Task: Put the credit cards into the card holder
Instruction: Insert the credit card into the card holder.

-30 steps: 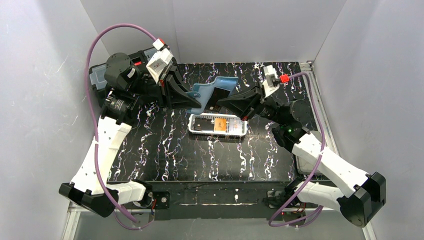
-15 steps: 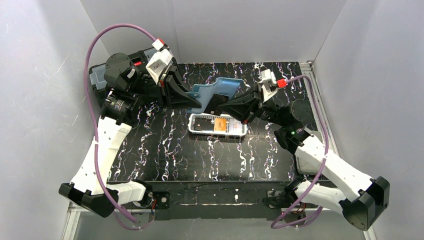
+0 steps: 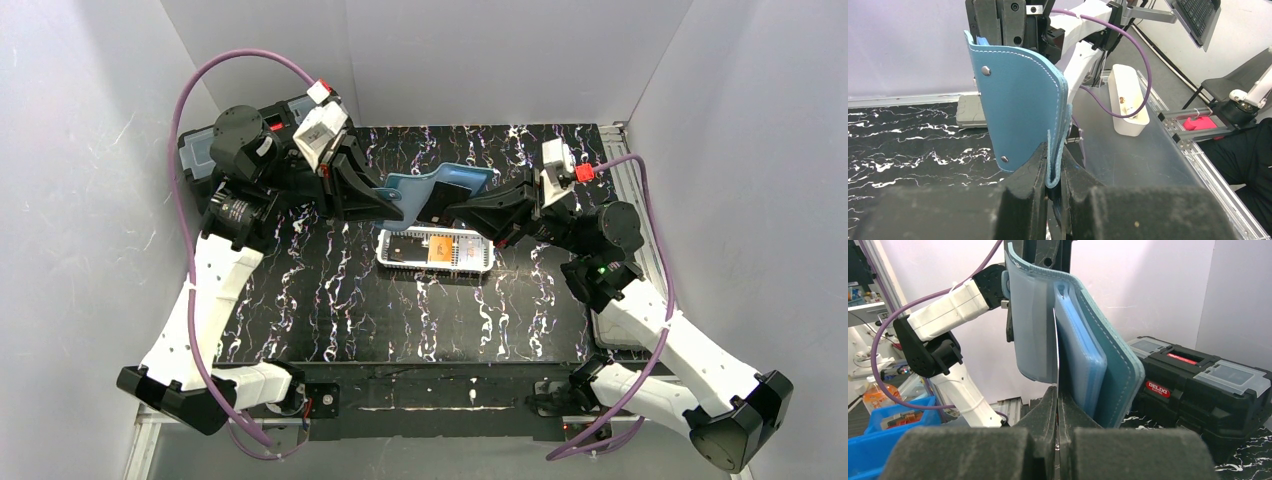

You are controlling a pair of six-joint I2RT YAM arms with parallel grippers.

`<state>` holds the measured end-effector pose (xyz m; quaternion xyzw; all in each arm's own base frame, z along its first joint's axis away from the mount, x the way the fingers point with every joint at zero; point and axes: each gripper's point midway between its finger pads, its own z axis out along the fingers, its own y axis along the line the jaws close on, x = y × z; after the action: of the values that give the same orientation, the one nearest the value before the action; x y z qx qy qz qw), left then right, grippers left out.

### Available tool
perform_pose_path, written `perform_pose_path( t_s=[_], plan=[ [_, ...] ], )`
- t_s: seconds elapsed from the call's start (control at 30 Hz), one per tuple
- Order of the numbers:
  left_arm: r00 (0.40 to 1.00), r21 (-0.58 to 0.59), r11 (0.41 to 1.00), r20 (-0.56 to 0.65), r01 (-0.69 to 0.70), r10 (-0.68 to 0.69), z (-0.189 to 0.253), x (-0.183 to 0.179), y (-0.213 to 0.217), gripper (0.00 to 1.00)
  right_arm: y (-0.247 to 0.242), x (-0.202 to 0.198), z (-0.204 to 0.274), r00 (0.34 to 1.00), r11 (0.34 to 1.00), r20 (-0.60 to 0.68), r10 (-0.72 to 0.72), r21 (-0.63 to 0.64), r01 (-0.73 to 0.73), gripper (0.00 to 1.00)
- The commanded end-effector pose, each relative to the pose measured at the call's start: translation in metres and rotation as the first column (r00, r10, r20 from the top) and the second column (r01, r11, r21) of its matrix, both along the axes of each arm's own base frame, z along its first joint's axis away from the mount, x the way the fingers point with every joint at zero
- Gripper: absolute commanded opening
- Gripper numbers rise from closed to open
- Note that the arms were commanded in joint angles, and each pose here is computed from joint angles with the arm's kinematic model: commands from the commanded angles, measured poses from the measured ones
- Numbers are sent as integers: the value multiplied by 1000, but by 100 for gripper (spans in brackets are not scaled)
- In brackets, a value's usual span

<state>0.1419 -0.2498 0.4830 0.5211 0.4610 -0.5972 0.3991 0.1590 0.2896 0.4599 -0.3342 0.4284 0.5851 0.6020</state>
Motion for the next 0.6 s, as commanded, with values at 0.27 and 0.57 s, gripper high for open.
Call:
perform_pose_path(
  t_s=[0.27, 0.57],
  plan=[
    [989, 7, 995, 111, -95, 94, 1, -10, 9, 0, -16, -9, 39, 996, 994, 90, -28, 110, 18, 1],
    [992, 10, 997, 101, -82, 81, -2, -11, 8, 0, -16, -16, 42, 995, 991, 94, 16, 131, -28, 1]
  ],
)
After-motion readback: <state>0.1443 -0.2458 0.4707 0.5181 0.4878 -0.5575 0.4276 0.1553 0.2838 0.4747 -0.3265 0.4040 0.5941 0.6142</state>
